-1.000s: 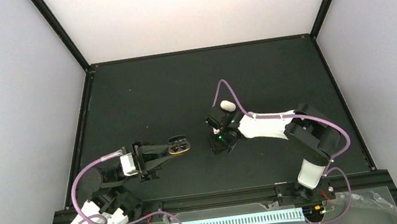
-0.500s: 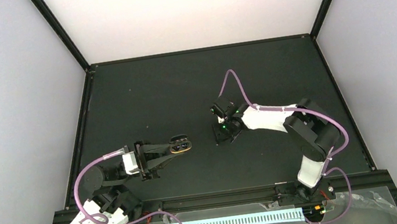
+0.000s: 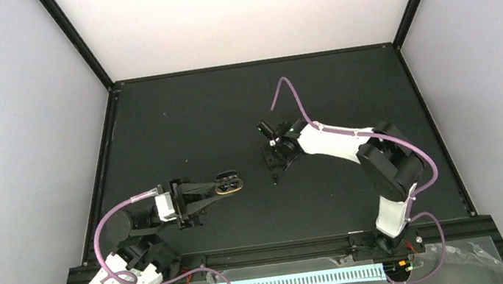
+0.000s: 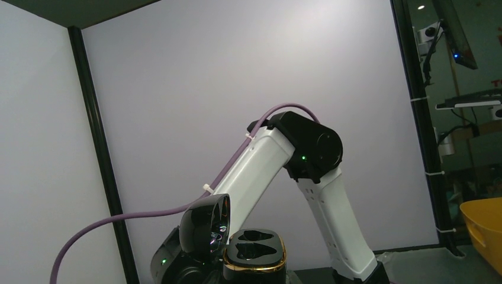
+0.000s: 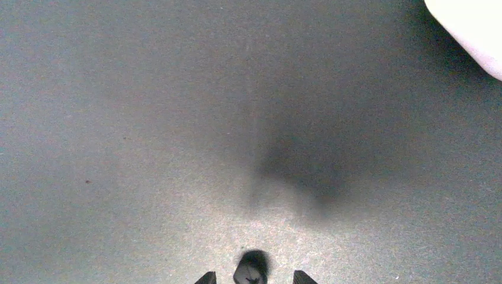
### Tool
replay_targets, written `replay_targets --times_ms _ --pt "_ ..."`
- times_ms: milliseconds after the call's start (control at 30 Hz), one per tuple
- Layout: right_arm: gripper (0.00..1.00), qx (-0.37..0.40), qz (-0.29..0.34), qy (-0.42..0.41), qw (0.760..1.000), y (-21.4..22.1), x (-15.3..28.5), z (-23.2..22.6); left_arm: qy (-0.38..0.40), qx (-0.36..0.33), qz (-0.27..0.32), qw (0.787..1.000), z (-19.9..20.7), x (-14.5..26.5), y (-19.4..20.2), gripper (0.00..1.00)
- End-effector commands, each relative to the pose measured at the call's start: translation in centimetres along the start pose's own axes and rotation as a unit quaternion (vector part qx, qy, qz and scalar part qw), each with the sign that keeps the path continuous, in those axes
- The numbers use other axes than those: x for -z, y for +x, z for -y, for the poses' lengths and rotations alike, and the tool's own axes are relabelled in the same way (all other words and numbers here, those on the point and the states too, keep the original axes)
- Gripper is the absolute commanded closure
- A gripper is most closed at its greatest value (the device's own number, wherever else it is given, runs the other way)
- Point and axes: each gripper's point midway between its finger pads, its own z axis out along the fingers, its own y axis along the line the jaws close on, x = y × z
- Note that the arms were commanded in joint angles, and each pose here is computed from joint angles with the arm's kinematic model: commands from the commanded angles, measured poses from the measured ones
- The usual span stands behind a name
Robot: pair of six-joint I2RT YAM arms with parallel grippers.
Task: Insert the wireless bluetooth earbuds into the charging case
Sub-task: Pick up the earbud from the center of the board.
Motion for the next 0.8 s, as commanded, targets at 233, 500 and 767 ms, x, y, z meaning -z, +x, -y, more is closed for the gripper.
replay_targets --times_ms 233,500,767 --pt "0.66 0.001 -0.04 0.096 0.995 1.6 -1.8 1.8 0.004 -0.009 0.024 1.0 0.4 0.0 -2.0 0.99" --pt "0.66 0.022 -0.048 0.102 0.993 1.8 -2.5 1.0 0.005 -0.013 0.029 0.999 0.5 0.2 -2.3 0.98" --pt "0.62 0.028 -0.047 0.118 0.991 2.2 -1.2 1.8 0.007 -0.009 0.031 0.999 0.6 0.1 -2.4 0.98"
